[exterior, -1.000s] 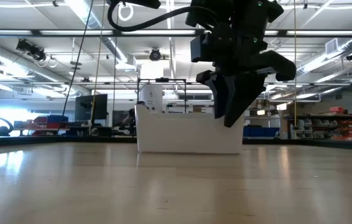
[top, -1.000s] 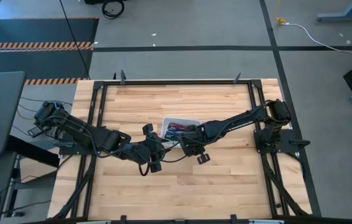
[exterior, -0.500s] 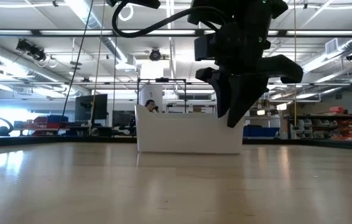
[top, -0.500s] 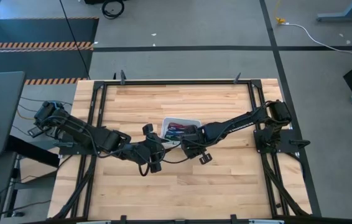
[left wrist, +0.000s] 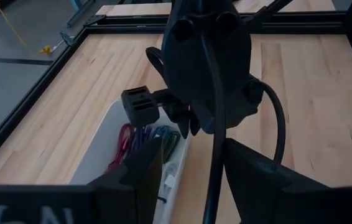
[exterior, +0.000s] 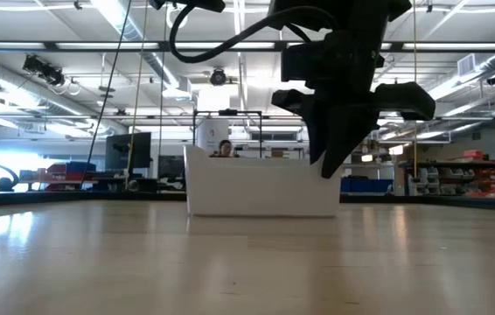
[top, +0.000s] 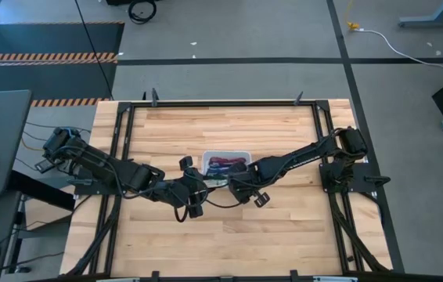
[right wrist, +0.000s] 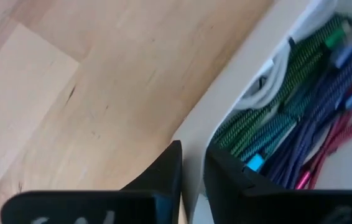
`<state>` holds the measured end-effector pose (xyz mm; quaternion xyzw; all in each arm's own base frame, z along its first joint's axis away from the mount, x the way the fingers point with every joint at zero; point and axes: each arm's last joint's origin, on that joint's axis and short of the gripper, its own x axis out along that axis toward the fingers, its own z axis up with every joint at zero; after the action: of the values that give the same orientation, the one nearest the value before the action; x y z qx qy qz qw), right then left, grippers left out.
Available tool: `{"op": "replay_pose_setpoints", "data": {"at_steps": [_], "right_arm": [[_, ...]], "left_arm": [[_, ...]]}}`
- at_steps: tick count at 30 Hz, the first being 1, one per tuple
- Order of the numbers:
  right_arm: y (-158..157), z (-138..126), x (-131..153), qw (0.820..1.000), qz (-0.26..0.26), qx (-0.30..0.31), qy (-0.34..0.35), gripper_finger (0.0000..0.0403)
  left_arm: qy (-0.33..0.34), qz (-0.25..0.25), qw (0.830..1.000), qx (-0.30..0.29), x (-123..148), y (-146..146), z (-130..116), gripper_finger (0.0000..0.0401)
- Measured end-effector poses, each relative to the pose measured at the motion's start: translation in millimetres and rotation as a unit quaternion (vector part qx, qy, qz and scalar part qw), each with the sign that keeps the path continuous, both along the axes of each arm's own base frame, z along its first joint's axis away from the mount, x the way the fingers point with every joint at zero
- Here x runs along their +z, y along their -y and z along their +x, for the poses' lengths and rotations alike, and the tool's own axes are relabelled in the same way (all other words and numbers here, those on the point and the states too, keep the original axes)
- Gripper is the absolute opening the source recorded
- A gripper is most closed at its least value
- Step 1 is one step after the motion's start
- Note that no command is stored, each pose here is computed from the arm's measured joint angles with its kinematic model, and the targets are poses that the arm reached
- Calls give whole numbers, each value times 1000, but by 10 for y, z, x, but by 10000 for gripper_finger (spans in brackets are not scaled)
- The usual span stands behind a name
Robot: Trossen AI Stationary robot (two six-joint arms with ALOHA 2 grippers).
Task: Pick and place USB-C Cables
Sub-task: Move the white bin to the center of the table
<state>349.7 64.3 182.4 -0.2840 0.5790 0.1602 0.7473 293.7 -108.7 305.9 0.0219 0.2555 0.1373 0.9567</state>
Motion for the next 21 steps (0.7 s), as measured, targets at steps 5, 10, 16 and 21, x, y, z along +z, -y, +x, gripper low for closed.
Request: {"op": "replay_pose_setpoints", "data": {"at_steps": [5, 10, 16, 21], "right_arm": [[0, -7, -2, 1000, -1, 2, -4, 55], [2, -7, -2, 1000, 0, -13, -2, 59], [43, -10, -4, 997, 12, -74, -1, 63], [50, -23, -8, 993, 29, -116, -6, 48]], "left_arm": [[0, 0, 1000, 0, 0, 0, 0, 174], [0, 0, 1000, 0, 1, 0, 0, 174], [2, 2, 1000, 3, 2, -3, 1, 174], [4, 1, 1000, 4, 5, -4, 4, 174]]}}
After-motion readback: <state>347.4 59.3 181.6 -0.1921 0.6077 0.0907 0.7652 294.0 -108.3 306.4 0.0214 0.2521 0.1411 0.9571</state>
